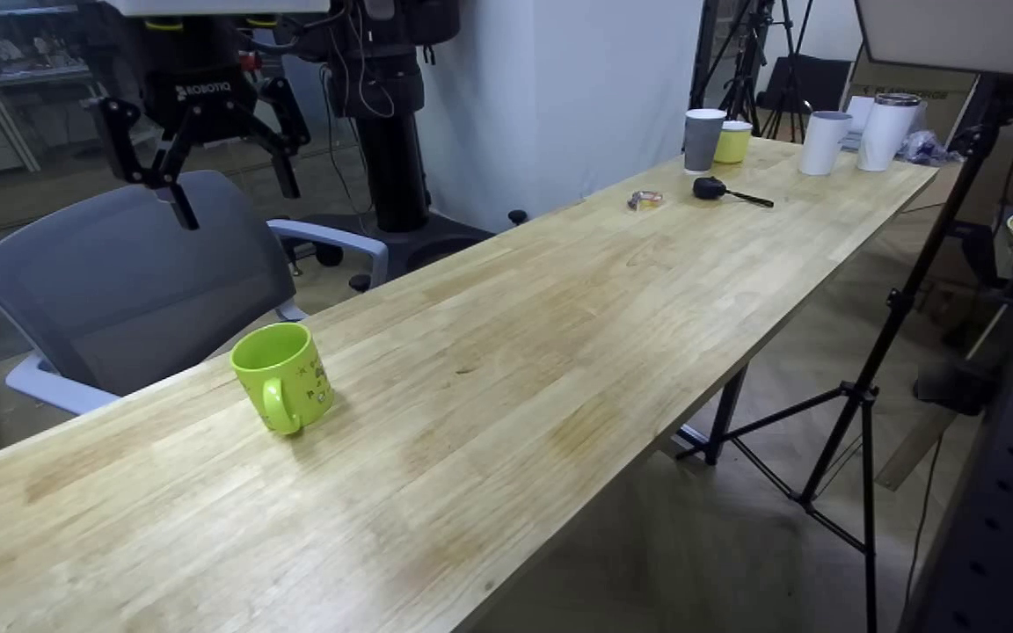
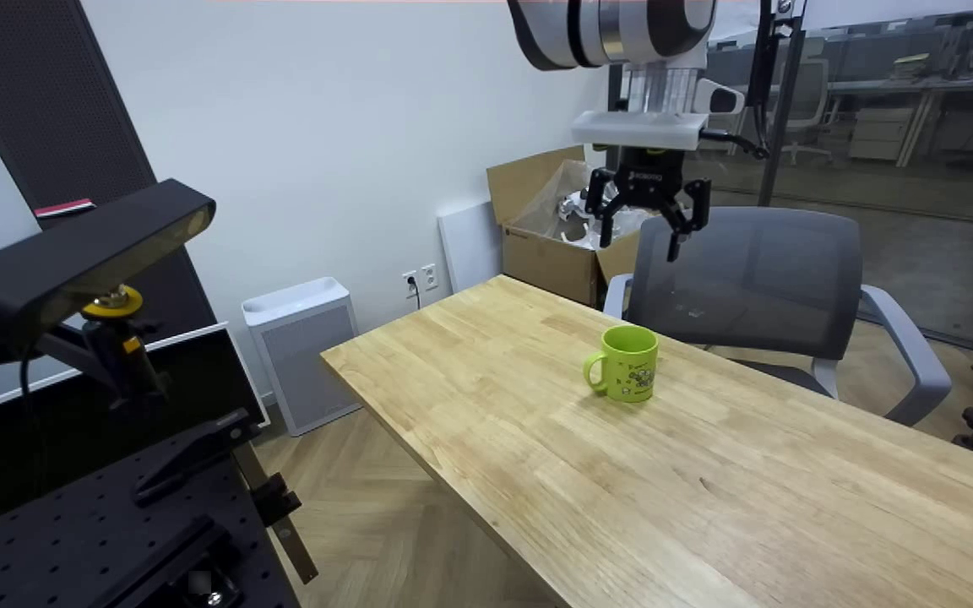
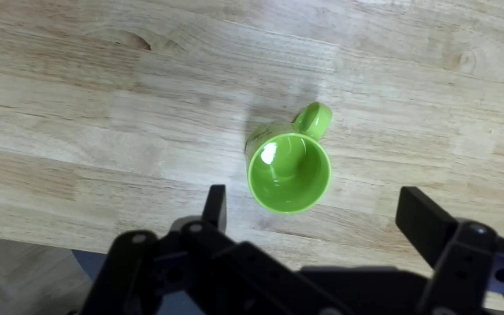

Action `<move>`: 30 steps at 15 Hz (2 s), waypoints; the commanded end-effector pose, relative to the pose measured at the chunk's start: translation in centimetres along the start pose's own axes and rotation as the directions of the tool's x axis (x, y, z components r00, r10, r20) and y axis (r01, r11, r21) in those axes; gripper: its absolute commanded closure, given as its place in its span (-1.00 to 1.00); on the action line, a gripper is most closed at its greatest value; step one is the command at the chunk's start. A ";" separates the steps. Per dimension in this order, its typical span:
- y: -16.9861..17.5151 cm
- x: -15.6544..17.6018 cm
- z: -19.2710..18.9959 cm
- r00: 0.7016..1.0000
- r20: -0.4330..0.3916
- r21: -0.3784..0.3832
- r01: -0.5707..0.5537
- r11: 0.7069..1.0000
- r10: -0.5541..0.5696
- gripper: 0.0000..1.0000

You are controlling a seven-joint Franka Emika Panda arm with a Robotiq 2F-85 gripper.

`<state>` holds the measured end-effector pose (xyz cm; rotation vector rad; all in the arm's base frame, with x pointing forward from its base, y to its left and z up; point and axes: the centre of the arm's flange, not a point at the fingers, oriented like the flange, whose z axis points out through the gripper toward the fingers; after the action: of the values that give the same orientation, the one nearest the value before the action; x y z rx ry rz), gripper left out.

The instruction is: Move the yellow mug forward

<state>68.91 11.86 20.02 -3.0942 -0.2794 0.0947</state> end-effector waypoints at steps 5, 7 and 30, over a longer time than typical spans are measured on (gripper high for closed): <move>1.6 0.2 4.0 0.999 0.031 -0.033 -0.029 0.999 0.030 -1.00; 2.3 0.1 4.8 0.999 0.010 -0.048 -0.034 0.998 0.035 -1.00; 3.8 1.1 12.0 0.997 0.001 -0.022 -0.079 0.997 0.079 -1.00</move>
<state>68.39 8.00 8.62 -3.1282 -0.2100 0.0861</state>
